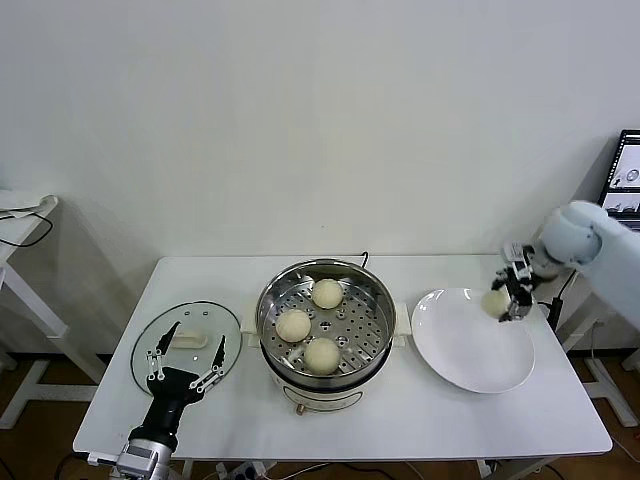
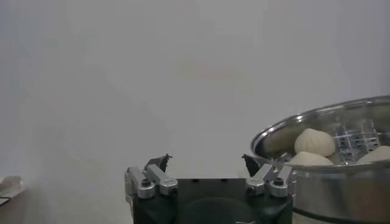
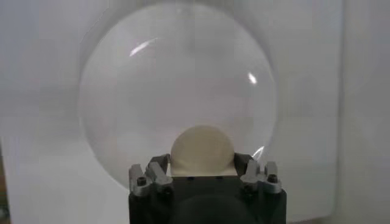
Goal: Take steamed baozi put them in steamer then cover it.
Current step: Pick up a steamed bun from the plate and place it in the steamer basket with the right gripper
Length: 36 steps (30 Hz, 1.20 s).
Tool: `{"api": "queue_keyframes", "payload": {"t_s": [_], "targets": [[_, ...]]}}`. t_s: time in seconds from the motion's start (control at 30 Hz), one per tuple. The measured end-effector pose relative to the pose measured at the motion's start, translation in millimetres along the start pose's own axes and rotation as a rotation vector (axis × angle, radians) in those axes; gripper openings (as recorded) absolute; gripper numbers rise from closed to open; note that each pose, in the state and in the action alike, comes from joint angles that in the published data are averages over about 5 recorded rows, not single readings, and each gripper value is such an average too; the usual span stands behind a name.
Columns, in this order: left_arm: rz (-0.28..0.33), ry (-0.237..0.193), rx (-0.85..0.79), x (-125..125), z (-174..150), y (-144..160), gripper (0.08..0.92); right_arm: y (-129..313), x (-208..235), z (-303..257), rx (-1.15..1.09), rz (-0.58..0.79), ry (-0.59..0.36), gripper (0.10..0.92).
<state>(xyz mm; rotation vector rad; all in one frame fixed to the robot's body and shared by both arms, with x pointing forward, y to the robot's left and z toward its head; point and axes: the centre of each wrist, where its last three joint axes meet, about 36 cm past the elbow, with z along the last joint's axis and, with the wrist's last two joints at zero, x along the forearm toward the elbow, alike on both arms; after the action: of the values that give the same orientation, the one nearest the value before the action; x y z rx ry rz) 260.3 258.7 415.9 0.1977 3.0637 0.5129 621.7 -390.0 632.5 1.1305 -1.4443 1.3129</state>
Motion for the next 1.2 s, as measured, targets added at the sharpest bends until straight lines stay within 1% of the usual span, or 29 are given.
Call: {"api": "queue_keyframes", "payload": {"t_s": [0.33,0.57,0.7,0.9,1.2], "targets": [[-0.003,-0.021,0.008,0.8,-6.8,0.6,0.823,1.4,66.8,-98.8,0.040,-0.024,-0.095,0.704],[-0.017,-0.039,0.012,1.1,-14.0,4.9,0.823,1.7,85.7,-173.9,0.074,-0.062,-0.125,0.704],[-0.025,-0.042,0.011,1.5,-15.4,7.7,0.823,2.3,84.3,-214.6,0.106,-0.091,-0.122,0.704],[-0.031,-0.049,0.010,0.8,-17.2,9.5,0.823,4.8,69.9,-262.1,0.153,-0.133,-0.096,0.704],[-0.031,-0.046,0.010,-0.2,-15.1,11.1,0.823,7.4,31.9,-293.3,0.189,-0.176,-0.043,0.704]]}}
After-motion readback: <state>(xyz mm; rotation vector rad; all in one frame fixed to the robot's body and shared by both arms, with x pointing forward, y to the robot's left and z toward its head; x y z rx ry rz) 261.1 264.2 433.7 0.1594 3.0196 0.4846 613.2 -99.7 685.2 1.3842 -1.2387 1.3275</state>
